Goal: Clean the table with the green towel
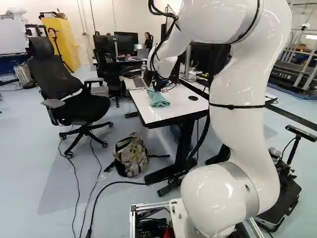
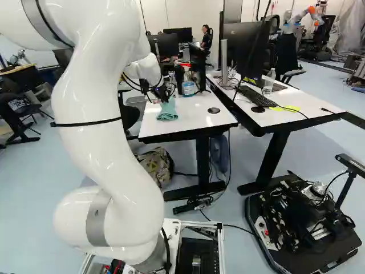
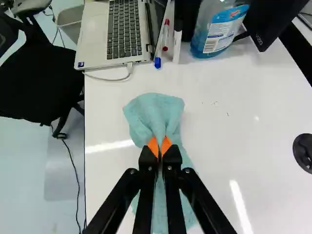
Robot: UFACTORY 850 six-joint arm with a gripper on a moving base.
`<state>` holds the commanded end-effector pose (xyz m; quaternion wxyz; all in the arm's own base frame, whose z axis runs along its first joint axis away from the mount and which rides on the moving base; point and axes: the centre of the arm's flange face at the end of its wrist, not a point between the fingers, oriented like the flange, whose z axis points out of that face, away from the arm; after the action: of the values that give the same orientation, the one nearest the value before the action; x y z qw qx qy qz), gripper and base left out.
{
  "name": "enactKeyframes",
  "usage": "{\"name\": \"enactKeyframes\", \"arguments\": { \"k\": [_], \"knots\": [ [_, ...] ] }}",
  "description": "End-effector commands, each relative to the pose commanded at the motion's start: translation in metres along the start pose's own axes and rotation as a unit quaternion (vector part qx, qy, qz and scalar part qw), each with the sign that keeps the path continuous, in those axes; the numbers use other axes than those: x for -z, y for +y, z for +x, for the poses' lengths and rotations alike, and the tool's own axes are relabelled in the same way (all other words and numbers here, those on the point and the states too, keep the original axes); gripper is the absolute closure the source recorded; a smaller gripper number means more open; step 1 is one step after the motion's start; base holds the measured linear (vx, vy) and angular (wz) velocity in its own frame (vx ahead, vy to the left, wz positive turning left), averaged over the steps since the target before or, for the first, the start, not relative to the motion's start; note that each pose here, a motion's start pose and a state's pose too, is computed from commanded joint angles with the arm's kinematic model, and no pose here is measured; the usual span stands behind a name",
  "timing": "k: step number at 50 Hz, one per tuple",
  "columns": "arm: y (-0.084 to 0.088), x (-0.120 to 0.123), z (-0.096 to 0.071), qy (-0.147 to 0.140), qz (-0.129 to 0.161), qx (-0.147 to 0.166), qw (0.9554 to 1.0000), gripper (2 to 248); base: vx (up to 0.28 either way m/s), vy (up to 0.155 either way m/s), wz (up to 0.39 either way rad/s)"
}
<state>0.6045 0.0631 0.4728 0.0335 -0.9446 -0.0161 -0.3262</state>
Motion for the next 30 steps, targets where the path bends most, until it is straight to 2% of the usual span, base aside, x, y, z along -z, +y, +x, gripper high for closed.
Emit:
{"name": "enactKeyframes", "arguments": {
  "k": [10, 30],
  "knots": [
    [-0.0011, 0.0091, -0.0104, -0.004, 0.001, 0.001, 1.0, 223, 0.0, 0.0, 0.0],
    [-0.0011, 0.0093, -0.0106, -0.004, 0.001, 0.001, 1.0, 223, 0.0, 0.0, 0.0]
  ]
}}
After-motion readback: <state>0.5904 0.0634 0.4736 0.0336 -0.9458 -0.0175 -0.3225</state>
